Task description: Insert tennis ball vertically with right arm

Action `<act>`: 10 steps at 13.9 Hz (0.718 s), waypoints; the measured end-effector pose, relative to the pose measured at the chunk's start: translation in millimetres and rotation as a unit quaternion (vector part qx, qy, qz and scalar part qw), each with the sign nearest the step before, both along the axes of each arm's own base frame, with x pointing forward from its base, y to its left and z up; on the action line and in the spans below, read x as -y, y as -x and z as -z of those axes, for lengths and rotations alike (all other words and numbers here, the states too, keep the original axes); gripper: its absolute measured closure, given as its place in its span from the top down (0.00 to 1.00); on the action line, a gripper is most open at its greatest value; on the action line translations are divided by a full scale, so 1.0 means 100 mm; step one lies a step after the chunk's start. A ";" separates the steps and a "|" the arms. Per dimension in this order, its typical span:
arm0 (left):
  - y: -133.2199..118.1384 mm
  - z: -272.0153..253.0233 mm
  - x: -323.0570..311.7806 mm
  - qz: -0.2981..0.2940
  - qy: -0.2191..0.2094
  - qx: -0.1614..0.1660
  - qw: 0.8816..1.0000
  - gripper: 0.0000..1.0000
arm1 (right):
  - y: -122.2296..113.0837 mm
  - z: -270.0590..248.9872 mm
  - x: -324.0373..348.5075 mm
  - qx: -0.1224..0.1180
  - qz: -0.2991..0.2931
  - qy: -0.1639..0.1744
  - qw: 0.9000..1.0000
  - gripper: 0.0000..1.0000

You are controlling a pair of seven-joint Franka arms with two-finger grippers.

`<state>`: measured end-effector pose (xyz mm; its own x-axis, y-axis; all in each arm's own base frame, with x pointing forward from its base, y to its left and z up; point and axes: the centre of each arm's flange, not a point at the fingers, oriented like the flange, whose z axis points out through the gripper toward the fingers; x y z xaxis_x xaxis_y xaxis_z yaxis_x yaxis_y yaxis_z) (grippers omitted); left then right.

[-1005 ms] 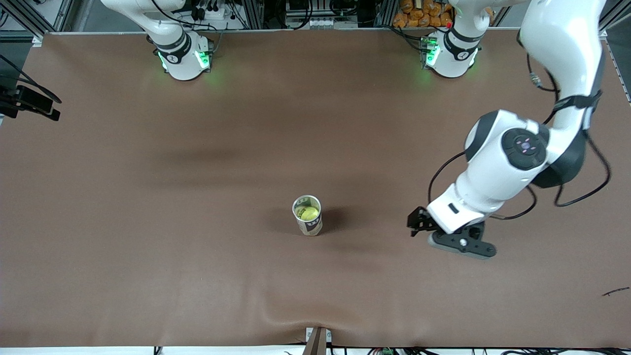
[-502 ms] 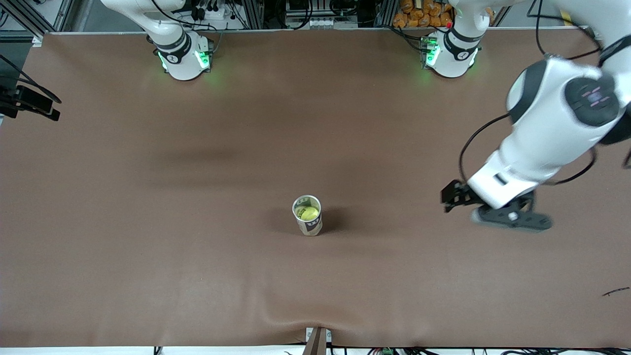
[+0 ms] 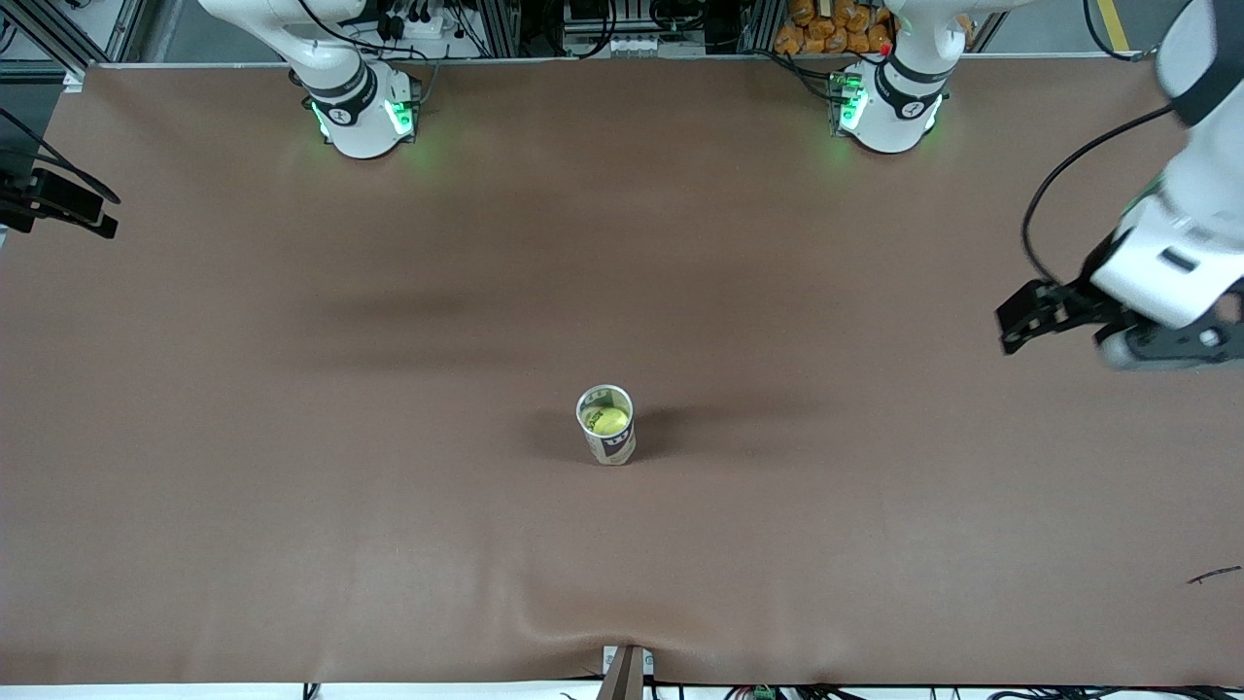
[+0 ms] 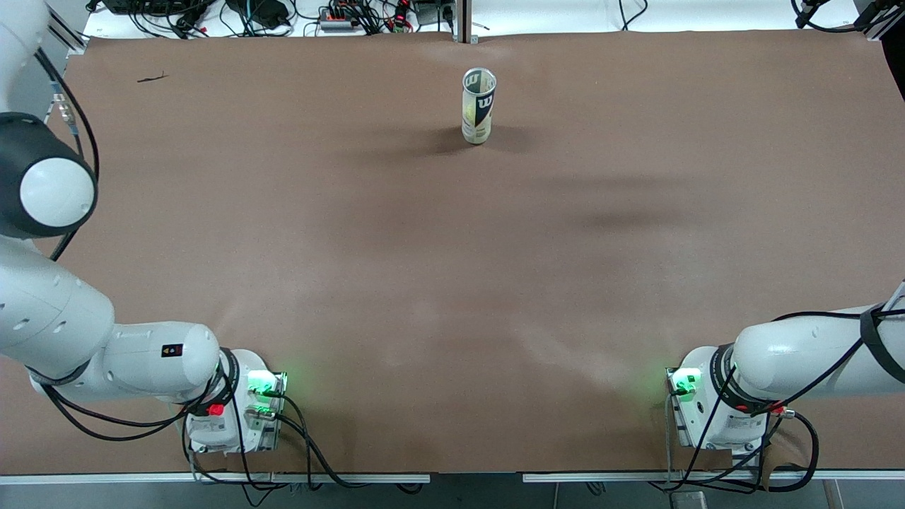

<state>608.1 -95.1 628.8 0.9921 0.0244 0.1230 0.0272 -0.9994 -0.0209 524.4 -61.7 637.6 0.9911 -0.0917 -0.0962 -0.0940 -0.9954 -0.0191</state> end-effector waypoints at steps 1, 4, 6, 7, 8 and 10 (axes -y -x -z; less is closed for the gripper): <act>0.07 -0.06 -0.10 -0.011 0.008 -0.011 1.000 1.00 | 0.00 0.00 0.00 0.000 0.000 0.000 1.000 1.00; 0.27 -0.20 -0.42 -0.031 0.021 -0.044 0.998 1.00 | 0.00 0.00 0.01 0.000 0.001 0.000 1.000 1.00; 0.41 -0.26 -0.46 -0.033 0.018 -0.057 0.998 1.00 | 0.00 0.00 0.01 0.000 0.001 0.000 1.000 1.00; 0.47 -0.28 -0.44 -0.031 0.016 -0.062 0.997 1.00 | 0.00 0.00 0.01 0.000 0.001 0.000 1.000 1.00; 0.54 -0.28 -0.41 -0.029 0.014 -0.067 0.997 1.00 | 0.00 0.00 0.01 0.000 0.001 0.000 1.000 1.00; 0.67 -0.27 -0.38 -0.026 0.012 -0.072 0.997 1.00 | 0.00 0.00 0.01 0.000 0.001 0.000 1.000 1.00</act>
